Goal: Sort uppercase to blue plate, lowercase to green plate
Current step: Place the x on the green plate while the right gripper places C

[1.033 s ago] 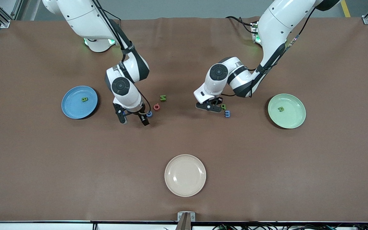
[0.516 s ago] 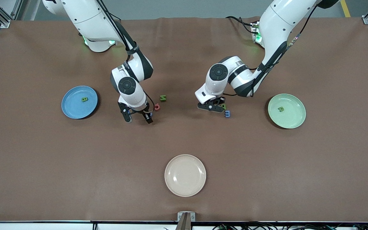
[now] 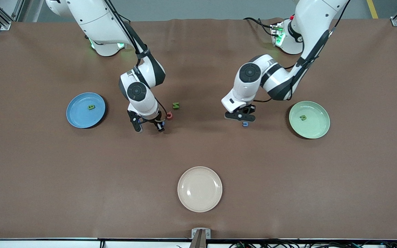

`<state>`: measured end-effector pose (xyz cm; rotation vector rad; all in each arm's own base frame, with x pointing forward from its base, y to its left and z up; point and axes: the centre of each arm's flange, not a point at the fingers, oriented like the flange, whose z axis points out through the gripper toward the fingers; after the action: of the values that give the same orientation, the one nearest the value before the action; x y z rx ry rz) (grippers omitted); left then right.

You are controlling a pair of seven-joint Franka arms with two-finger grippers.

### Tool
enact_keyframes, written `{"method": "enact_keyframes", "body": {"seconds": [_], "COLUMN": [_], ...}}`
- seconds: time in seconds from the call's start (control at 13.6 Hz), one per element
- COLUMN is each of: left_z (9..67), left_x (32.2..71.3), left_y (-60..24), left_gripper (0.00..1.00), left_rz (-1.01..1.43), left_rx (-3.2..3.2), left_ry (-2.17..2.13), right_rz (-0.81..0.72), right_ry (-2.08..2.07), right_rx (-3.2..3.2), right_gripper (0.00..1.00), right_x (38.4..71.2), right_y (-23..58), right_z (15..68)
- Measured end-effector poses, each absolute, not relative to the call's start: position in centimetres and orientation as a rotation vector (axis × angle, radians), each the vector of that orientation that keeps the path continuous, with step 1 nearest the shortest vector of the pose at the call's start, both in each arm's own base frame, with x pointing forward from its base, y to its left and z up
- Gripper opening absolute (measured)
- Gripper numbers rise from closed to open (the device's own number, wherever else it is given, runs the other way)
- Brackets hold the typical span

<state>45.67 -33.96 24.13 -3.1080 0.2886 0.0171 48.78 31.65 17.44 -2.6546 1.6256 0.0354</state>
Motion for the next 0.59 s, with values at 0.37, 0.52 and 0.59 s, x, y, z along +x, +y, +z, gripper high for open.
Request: {"method": "enact_keyframes", "body": {"seconds": [0.37, 0.52, 0.59], "left_z": [23.7, 23.4, 23.3], "left_x": [47.5, 48.2, 48.4], "left_y": [-24.9, -21.1, -19.3], "left_gripper": [0.27, 0.27, 0.27], "left_rz": [0.090, 0.112, 0.120], "left_rx": [-3.105, -3.098, -3.091], "left_ry": [0.321, 0.345, 0.359], "right_rz": [0.030, 0.030, 0.033], "right_ry": [1.623, 1.623, 1.624], "right_rx": [-2.648, -2.648, -2.651], "right_gripper": [0.35, 0.35, 0.35], "right_x": [48.9, 48.9, 48.9], "right_y": [31.7, 31.7, 31.6], "right_z": [17.8, 17.8, 17.8]}}
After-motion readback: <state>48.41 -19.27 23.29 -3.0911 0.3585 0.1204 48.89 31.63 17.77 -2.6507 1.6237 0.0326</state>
